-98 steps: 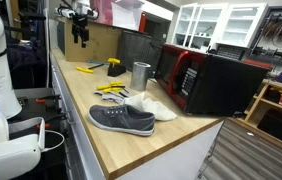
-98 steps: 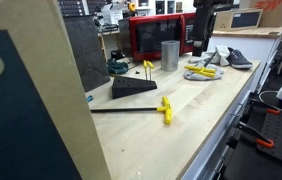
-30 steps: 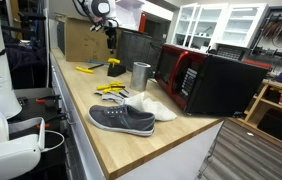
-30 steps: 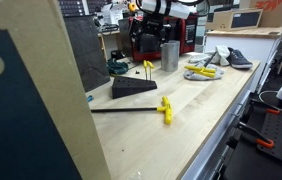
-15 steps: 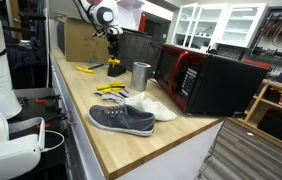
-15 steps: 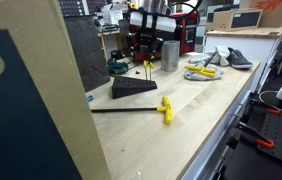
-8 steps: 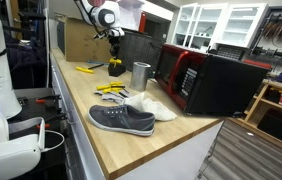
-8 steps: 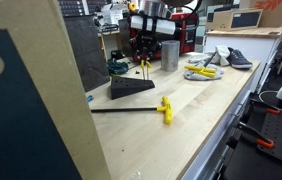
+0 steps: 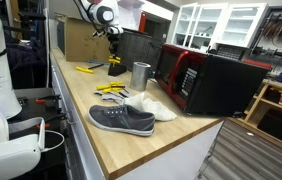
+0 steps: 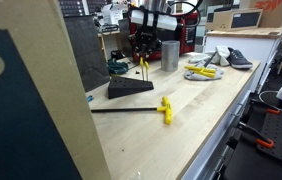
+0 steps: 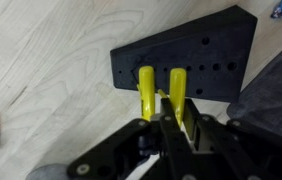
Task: Remove the wrenches from the stand and put them on the grey towel.
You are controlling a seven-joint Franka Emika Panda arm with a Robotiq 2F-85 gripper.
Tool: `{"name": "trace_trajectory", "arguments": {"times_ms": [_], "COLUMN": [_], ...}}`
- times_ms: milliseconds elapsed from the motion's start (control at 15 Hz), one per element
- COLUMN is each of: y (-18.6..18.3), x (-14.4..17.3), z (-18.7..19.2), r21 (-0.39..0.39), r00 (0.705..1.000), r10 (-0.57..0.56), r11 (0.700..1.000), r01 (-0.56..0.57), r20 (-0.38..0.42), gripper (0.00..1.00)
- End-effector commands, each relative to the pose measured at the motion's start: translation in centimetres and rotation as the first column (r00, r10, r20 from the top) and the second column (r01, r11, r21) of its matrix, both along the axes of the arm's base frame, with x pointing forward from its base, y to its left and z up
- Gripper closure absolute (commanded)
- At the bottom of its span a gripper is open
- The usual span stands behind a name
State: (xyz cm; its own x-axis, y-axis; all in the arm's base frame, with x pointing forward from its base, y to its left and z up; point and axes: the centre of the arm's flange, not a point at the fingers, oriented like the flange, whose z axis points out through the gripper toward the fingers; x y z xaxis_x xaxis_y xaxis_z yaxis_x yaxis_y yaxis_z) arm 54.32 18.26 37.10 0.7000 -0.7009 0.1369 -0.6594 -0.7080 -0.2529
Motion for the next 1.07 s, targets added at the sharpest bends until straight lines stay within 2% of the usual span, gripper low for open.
{"name": "trace_trajectory", "arguments": {"times_ms": [0,200,467,600,733,1000], "y": [0.1,-0.1,-2.4,-4.3,-6.1,-9.8], "x": [-2.6,-3.8,-6.6,-8.5,-10.6,-14.1], "z": [3.9,6.5,11.3,13.4,15.1,15.7], "r21": [0.015,0.007,-0.05,-0.112,-0.214,-0.367], "r00": [0.999,0.998,0.989,0.977,0.963,0.957], "r10": [0.039,0.062,0.092,0.135,0.191,0.248], "r11": [0.999,0.998,0.995,0.987,0.965,0.913], "r01": [-0.04,-0.062,-0.087,-0.118,-0.149,-0.179], "r20": [0.012,0.032,0.117,0.167,0.191,0.152], "gripper": [0.96,0.96,0.96,0.96,0.96,0.96]}}
